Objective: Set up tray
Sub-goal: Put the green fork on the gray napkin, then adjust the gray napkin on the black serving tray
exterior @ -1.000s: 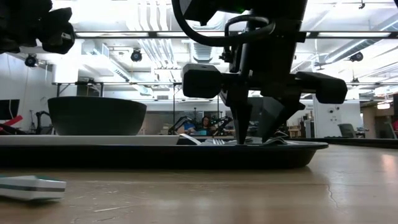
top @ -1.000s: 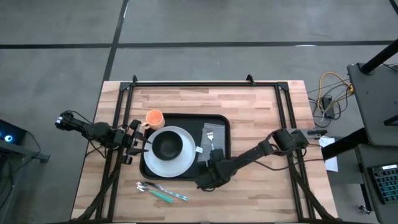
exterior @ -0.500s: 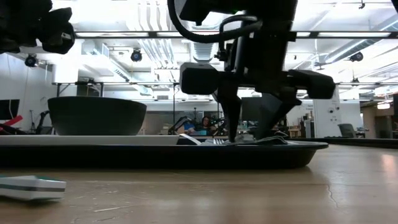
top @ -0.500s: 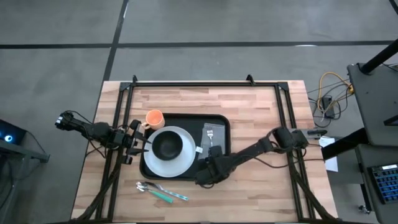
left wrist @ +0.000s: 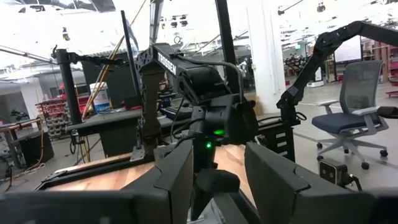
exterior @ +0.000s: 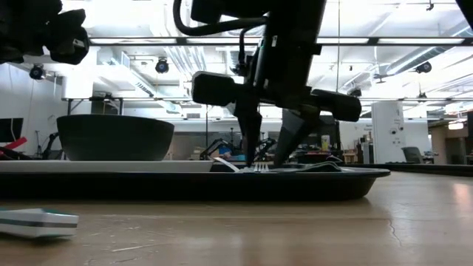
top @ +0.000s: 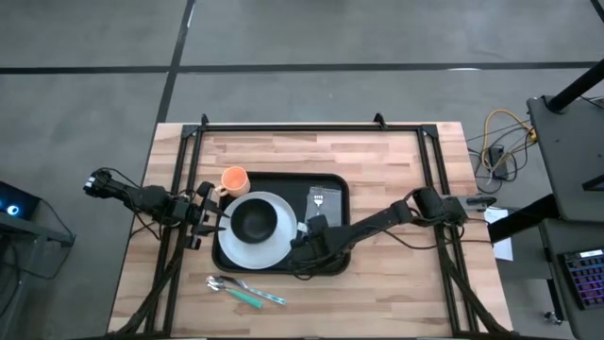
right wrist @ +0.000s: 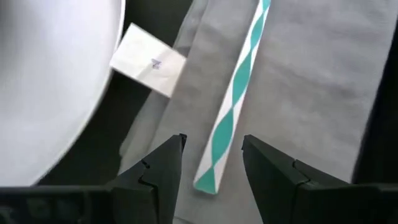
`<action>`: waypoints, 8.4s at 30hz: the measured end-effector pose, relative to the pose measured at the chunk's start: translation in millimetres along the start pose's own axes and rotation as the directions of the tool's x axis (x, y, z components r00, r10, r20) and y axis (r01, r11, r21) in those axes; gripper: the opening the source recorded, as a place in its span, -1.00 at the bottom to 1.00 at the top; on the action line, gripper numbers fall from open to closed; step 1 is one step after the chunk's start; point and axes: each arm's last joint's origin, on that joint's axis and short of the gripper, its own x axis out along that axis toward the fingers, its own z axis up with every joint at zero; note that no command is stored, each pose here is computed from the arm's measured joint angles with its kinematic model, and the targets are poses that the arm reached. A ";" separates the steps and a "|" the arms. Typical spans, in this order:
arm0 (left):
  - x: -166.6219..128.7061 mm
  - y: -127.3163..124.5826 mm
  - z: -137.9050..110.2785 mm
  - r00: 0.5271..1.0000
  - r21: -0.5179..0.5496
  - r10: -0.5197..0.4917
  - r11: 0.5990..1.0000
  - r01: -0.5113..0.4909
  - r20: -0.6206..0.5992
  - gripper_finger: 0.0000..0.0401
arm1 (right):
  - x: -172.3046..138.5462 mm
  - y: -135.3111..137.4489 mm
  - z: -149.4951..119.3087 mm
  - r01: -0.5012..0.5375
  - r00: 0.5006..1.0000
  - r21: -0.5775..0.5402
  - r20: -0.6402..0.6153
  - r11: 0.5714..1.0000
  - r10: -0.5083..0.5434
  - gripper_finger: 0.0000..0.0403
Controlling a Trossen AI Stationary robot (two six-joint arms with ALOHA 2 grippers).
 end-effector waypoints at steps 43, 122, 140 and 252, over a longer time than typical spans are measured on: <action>0.0 -0.2 -1.2 1.000 -0.007 -0.003 1.000 0.002 -0.013 -0.37 | 29.8 -6.7 39.0 0.071 0.997 -0.058 0.002 0.996 -0.071 -0.67; 0.0 -0.3 -2.3 1.000 -0.005 -0.004 1.000 0.004 -0.026 -0.37 | 21.0 -2.2 26.6 0.057 0.996 -0.164 -0.052 0.985 -0.066 -0.57; 0.0 -0.4 -2.3 1.000 -0.005 -0.004 1.000 0.004 -0.026 -0.37 | 21.2 -2.2 25.9 0.052 0.994 -0.151 -0.089 0.987 -0.066 -0.90; -0.1 -0.6 -3.8 0.999 -0.023 -0.007 1.000 0.006 -0.042 -0.37 | 49.2 -13.4 73.9 0.067 0.952 -0.016 -0.298 0.998 -0.068 0.10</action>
